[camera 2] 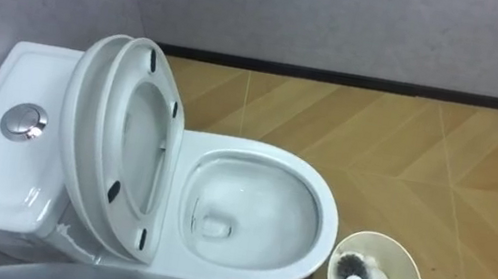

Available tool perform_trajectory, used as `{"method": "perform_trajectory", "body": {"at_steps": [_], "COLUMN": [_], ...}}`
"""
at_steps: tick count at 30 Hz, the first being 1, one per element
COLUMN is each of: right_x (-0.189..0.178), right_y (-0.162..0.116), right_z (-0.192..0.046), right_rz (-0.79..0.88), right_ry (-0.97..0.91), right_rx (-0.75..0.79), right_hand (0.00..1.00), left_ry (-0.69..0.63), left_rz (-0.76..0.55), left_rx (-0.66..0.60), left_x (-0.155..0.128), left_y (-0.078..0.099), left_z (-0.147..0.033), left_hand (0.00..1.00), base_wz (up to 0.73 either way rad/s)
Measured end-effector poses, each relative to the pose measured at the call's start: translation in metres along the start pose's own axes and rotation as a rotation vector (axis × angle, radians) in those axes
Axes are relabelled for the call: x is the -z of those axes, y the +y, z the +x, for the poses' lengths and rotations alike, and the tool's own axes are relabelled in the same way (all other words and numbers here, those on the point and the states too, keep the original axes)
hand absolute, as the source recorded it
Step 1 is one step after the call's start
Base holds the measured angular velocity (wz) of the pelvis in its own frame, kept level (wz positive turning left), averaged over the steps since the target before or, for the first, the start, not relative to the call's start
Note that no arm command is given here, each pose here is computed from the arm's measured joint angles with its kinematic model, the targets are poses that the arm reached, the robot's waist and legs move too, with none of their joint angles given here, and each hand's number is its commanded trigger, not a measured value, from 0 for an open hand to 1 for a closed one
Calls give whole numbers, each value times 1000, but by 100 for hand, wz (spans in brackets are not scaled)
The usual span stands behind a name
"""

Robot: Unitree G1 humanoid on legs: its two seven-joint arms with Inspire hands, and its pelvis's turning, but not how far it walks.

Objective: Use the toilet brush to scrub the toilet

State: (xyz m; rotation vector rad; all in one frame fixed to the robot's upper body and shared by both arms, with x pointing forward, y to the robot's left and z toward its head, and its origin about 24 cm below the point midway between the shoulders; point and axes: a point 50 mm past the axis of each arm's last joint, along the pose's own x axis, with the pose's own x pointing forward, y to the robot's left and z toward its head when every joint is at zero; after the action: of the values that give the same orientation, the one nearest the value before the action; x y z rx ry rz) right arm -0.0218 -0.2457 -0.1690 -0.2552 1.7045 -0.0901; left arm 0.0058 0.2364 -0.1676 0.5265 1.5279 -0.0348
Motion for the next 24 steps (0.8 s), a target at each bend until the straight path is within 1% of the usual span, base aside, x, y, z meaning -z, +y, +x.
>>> {"method": "perform_trajectory", "body": {"at_steps": [6, 14, 21, 24], "right_x": [-2, -25, -60, -71], "right_y": [-6, -19, -32, -35], "right_z": [0, -5, -15, -19], "right_rz": [50, 102, 198, 283], "right_ry": [-14, -125, -294, -346], "right_rx": [72, 247, 368, 393], "right_hand": [0, 0, 0, 0], "left_ry": [8, -21, -66, -105], "left_rz": [-2, 0, 0, -3], "left_rx": [-1, -27, -70, -95], "left_x": [2, -3, -11, -18], "left_y": [0, 3, 10, 12], "left_z": [0, 0, 0, 0], "left_hand": [0, 0, 0, 0], "base_wz": [-3, 0, 0, 3]}}
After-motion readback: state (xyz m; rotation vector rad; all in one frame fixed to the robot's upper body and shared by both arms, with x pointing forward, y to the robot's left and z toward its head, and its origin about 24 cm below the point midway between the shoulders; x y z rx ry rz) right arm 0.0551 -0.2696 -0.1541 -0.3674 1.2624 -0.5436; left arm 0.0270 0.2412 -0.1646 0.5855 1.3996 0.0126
